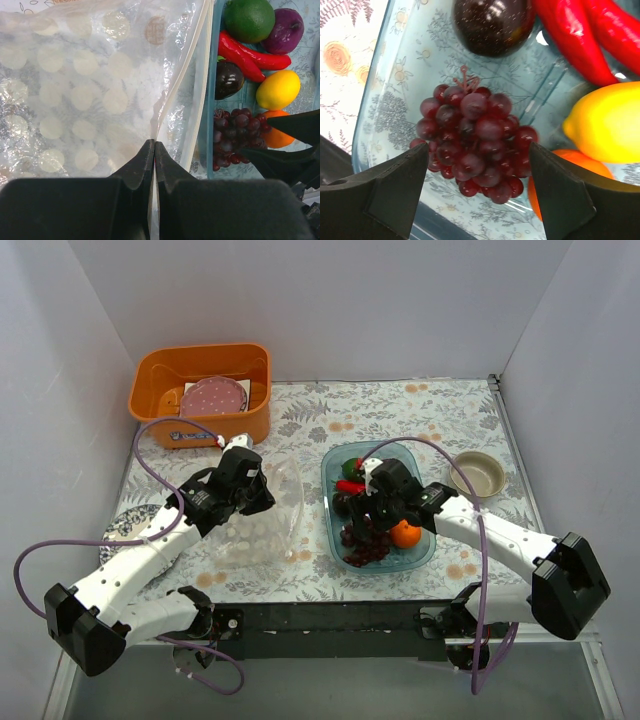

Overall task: Place the food in the zip-top bag and seal the zipper
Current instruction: Pick up the fake fruit from the bin.

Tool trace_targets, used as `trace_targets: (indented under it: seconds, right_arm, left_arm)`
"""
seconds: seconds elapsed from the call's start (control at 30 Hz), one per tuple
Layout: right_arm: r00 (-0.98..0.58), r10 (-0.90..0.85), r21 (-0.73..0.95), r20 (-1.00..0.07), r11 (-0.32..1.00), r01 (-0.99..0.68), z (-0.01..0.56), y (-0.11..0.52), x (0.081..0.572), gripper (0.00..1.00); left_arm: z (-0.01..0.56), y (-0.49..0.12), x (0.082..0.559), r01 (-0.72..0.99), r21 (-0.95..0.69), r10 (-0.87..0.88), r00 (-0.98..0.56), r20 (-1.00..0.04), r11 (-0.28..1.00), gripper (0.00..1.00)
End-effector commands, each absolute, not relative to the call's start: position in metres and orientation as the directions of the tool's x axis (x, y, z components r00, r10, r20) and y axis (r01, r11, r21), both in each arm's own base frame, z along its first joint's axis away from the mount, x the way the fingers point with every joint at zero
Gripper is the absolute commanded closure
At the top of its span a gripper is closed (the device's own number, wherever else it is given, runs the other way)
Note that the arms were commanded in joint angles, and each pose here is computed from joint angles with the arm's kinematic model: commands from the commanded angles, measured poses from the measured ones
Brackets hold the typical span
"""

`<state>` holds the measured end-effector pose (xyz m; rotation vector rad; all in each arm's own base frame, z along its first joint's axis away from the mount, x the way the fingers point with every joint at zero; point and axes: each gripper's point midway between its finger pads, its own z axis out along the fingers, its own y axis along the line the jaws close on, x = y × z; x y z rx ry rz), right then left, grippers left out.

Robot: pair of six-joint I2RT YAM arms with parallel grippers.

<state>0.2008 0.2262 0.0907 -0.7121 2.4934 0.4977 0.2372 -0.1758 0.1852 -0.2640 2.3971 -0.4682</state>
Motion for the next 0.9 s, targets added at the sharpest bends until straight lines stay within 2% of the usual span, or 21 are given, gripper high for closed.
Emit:
trace_targets:
  seconds: [0.0,0.07,0.2,0.4,0.47,0.5,0.53,0.6,0.63,0.7,0.73,0.87]
  right_arm:
    - [-0.686,-0.439,0.128,-0.581,0.782,-0.609,0.103,0.225,0.215,0.12]
    - [-0.663,-0.484,0.109,-0.572,0.756,-0.646,0.098,0.225,0.213,0.12]
    - [-0.653,-0.565,0.189,-0.504,0.666,-0.722,0.079,0.235,0.194,0.13]
    - [-0.659,-0.619,0.258,-0.428,0.615,-0.745,0.060,0.237,0.175,0.16]
    - [-0.662,-0.622,0.260,-0.418,0.616,-0.743,0.057,0.237,0.175,0.21]
    - [-0.662,-0.622,0.268,-0.417,0.612,-0.744,0.057,0.238,0.174,0.24]
    - [-0.663,-0.623,0.271,-0.416,0.611,-0.744,0.057,0.239,0.173,0.36]
    - [-0.664,-0.624,0.277,-0.411,0.609,-0.743,0.057,0.239,0.173,0.52]
    - [-0.665,-0.622,0.277,-0.414,0.609,-0.743,0.058,0.240,0.174,0.67]
    - [-0.667,-0.614,0.295,-0.422,0.602,-0.742,0.063,0.244,0.173,0.85]
    - [-0.667,-0.609,0.296,-0.429,0.603,-0.741,0.066,0.245,0.174,0.98]
    - [-0.663,-0.561,0.304,-0.496,0.603,-0.737,0.091,0.254,0.180,0.99]
  left_arm:
    - [0.188,-0.176,0.232,-0.051,-0.415,-0.308,-0.753,-0.581,0.908,1.00]
    - [0.188,-0.176,0.232,-0.052,-0.418,-0.310,-0.754,-0.579,0.907,1.00]
    - [0.188,-0.177,0.231,-0.051,-0.422,-0.312,-0.755,-0.577,0.905,1.00]
    - [0.187,-0.179,0.232,-0.048,-0.424,-0.309,-0.758,-0.574,0.905,1.00]
    - [0.187,-0.178,0.232,-0.050,-0.422,-0.310,-0.758,-0.574,0.905,1.00]
    - [0.186,-0.178,0.232,-0.051,-0.421,-0.309,-0.760,-0.572,0.906,1.00]
    - [0.186,-0.178,0.232,-0.053,-0.420,-0.310,-0.758,-0.573,0.906,1.00]
    - [0.186,-0.178,0.232,-0.050,-0.422,-0.310,-0.758,-0.574,0.905,1.00]
    - [0.186,-0.179,0.232,-0.049,-0.422,-0.309,-0.758,-0.574,0.905,1.00]
    - [0.186,-0.179,0.233,-0.050,-0.424,-0.310,-0.759,-0.572,0.904,1.00]
    - [0.185,-0.180,0.232,-0.047,-0.423,-0.307,-0.761,-0.571,0.905,1.00]
    - [0.184,-0.181,0.233,-0.046,-0.419,-0.301,-0.765,-0.569,0.907,1.00]
